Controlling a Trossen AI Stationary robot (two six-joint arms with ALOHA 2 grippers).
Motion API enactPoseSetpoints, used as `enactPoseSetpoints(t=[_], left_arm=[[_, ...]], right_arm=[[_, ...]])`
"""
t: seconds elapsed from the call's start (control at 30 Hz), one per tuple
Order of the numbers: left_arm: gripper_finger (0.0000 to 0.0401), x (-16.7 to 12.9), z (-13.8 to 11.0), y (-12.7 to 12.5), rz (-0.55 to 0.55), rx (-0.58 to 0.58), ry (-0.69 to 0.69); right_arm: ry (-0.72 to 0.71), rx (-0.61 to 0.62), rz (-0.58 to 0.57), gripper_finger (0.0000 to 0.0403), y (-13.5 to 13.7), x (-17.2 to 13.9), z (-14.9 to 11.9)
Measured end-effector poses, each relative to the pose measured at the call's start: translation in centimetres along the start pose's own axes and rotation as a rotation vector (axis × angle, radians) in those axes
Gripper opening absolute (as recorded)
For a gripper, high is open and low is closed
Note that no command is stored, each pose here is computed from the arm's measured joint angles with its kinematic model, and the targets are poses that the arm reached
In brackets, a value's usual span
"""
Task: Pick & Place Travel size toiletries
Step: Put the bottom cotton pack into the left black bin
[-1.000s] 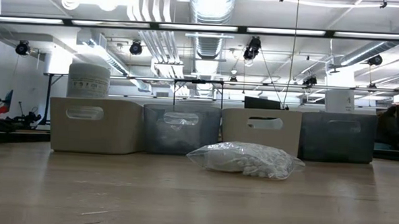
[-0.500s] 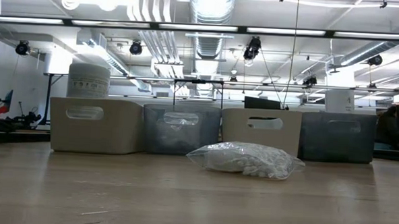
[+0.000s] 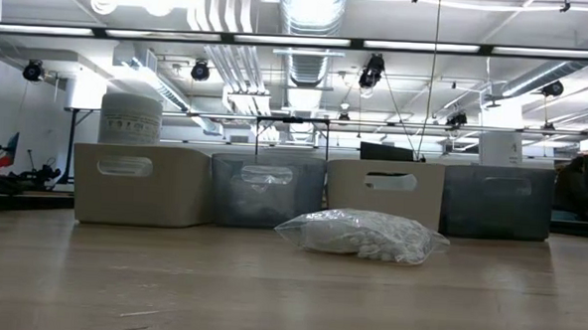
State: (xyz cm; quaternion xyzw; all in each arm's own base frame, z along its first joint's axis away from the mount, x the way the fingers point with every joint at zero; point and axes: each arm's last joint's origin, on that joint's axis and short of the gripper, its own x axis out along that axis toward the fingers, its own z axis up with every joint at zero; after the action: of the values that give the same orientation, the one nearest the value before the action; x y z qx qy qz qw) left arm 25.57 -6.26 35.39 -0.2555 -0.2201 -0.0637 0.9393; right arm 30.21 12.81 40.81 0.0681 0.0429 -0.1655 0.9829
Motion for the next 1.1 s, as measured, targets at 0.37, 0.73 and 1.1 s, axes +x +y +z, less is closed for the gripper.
enactPoseSetpoints(t=[0.37, 0.73, 1.1], left_arm=[[0.0077, -0.1, -0.8, 0.6, 0.085, 0.065, 0.074], [0.0221, -1.2, -1.7, 1.2, 0.21, 0.045, 0.27], [0.0282, -6.0, 1.4, 2.0, 0.568, 0.273, 0.414]], right_arm=[[0.037, -0.035, -0.021, 0.0009, -0.3, 0.2, -0.4], [0.237, -0.006, -0.119, 0.0008, -2.1, -0.5, -2.4], [0.526, 0.047, -0.134, 0.0008, -5.2, 1.6, -4.7]])
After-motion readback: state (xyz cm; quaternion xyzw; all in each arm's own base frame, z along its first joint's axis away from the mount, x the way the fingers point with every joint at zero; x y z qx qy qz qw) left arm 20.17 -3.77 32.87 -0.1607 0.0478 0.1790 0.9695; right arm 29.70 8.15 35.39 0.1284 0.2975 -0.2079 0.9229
